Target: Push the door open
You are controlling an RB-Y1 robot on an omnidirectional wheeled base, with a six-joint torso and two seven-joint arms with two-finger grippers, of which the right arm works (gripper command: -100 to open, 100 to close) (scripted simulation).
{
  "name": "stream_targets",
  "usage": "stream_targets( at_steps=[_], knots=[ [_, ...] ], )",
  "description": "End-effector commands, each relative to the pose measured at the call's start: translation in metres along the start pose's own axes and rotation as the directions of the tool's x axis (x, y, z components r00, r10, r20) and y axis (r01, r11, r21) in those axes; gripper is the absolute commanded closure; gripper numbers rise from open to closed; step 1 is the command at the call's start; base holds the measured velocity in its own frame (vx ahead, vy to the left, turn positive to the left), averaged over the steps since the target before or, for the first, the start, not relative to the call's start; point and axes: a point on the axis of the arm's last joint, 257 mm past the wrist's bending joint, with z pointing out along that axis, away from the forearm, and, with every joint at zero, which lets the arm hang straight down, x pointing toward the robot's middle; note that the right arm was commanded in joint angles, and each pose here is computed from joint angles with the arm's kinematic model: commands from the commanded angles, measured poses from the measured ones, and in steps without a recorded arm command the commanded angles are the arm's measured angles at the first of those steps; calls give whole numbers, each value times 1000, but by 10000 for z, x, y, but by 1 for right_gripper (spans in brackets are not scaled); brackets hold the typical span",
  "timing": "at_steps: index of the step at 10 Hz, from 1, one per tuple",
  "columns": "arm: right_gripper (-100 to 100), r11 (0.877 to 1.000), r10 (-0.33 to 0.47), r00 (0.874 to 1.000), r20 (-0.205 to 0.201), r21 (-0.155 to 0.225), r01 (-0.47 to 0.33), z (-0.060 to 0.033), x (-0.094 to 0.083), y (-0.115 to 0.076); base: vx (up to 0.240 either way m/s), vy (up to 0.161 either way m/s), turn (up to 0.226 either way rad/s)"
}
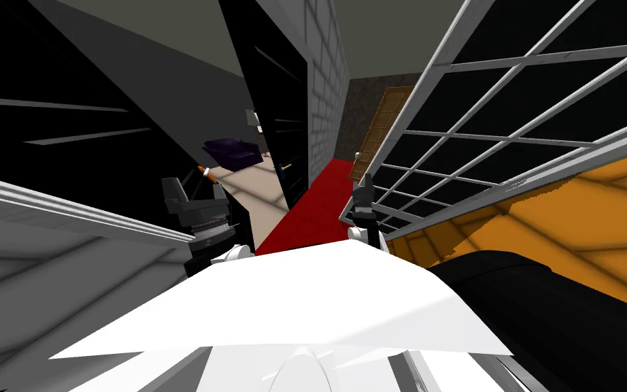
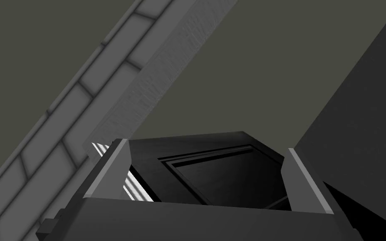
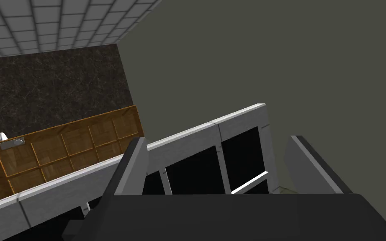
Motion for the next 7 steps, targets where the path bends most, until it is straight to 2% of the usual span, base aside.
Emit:
stream_targets(
  at_steps=[1,3,7],
  knots=[
    [-100,1000,7,1000,-17,11,-7,-11,69,-55,151,105,46],
    [-100,1000,14,999,-32,22,-14,-22,132,-104,171,-30,27],
    [-100,996,49,994,-98,73,-42,-97,430,-329,221,-33,60]
  ],
)
